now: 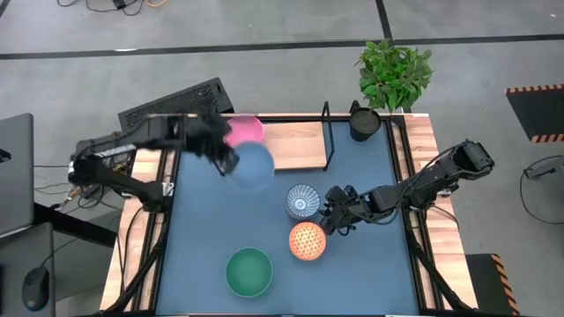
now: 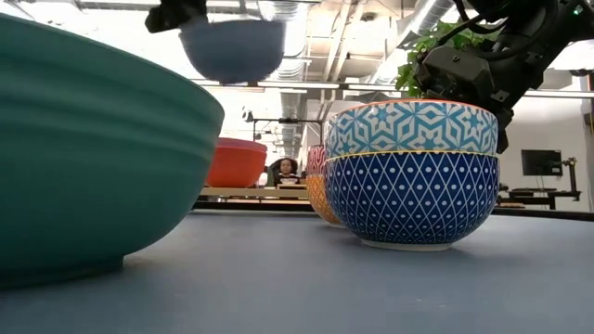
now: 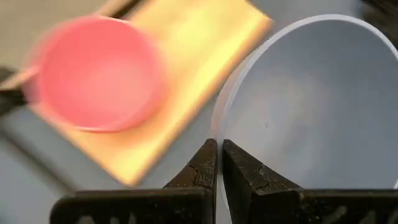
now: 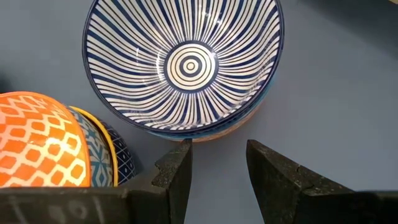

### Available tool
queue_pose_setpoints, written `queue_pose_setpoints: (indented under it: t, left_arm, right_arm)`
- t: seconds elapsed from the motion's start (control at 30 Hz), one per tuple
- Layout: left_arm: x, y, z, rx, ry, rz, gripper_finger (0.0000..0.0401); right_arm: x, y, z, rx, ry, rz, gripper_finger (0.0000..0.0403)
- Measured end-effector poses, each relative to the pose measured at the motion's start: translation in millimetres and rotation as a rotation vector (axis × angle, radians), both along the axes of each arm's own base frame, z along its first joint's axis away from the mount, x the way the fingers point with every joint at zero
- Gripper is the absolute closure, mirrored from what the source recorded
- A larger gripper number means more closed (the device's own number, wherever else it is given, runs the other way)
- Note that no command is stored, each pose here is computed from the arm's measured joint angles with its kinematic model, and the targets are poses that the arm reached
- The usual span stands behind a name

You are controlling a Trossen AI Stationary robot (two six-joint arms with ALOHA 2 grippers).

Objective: Place and stack bowls onto a shelf
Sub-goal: Stack the blue bowl on top of the pink bowl on the shelf

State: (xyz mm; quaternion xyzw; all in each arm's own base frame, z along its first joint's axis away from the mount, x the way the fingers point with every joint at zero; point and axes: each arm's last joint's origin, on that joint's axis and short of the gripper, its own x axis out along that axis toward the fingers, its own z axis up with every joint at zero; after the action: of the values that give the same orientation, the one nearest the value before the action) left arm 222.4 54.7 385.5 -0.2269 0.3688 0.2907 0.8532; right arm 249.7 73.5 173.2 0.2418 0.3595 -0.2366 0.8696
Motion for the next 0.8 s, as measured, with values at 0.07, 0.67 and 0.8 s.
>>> queue_pose_setpoints:
  t: [0.07,0.67,0.8]
  left_arm:
    - [-7.1,24.9,4.8,0.019,-0.008,0.067,0.0401]
    - [-14.7,193.3,-35.4,-0.172,0.064,0.287,0.0401]
    - [-18.9,205.8,-52.0,-0.227,0.139,0.302,0.0401]
  right_arm:
    - [0.0,0.0,0.0,0.000,0.000,0.000,0.0226]
    - [-0.1,-0.4,-0.3,-0.003,0.004,-0.001,0.0226]
    - [-0.1,-0.4,-0.4,-0.003,0.004,0.000,0.0226]
